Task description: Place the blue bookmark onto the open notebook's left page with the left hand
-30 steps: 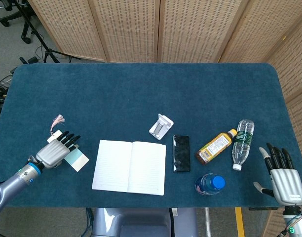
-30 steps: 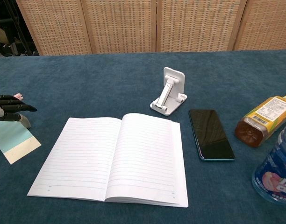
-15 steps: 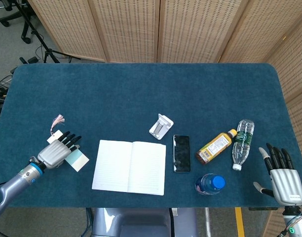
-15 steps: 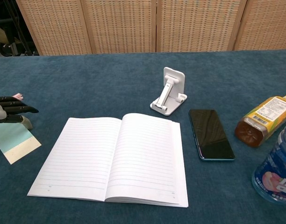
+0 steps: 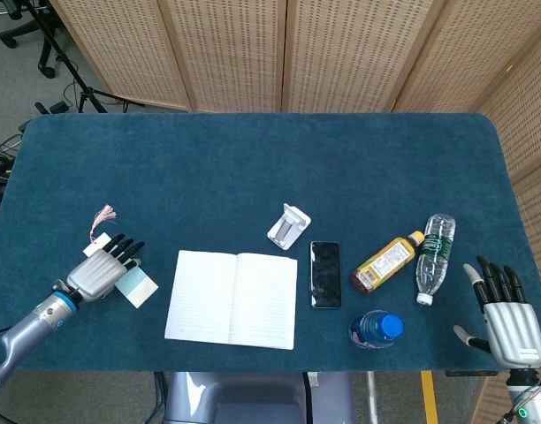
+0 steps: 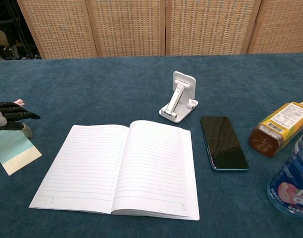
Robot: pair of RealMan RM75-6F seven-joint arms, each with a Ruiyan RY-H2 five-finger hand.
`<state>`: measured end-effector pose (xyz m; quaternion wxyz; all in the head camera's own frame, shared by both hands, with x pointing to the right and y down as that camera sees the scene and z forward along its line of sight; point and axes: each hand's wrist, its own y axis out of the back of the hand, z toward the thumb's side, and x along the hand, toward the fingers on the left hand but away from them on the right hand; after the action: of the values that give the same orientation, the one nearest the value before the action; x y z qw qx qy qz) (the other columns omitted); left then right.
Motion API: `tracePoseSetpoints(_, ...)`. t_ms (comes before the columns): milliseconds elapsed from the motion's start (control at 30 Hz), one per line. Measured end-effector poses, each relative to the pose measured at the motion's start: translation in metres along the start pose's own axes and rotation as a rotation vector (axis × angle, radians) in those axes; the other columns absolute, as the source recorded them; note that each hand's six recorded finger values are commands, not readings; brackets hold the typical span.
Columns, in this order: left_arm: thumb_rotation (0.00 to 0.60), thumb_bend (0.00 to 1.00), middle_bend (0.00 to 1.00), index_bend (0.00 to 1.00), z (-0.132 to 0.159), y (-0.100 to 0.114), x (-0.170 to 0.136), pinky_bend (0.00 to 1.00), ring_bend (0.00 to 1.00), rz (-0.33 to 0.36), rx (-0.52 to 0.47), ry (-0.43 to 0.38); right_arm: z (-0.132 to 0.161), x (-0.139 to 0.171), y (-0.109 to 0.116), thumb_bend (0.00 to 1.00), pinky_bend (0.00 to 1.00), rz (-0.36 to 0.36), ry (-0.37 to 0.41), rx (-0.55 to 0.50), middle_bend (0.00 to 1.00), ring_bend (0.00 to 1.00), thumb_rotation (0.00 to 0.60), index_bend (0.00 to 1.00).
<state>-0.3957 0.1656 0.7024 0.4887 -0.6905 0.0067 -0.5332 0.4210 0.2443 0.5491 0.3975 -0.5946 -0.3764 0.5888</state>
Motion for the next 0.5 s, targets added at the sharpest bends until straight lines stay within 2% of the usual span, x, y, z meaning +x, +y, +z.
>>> tracePoseSetpoints(500,0.600,0.32,0.00,0.30,-0.008,0.019,-0.002,0.00,0.00,0.055,-0.004,0.017,0.001,0.000,0.000,0.00,0.00,0.002,0.002,0.001,0.00,0.00,0.600,0.00)
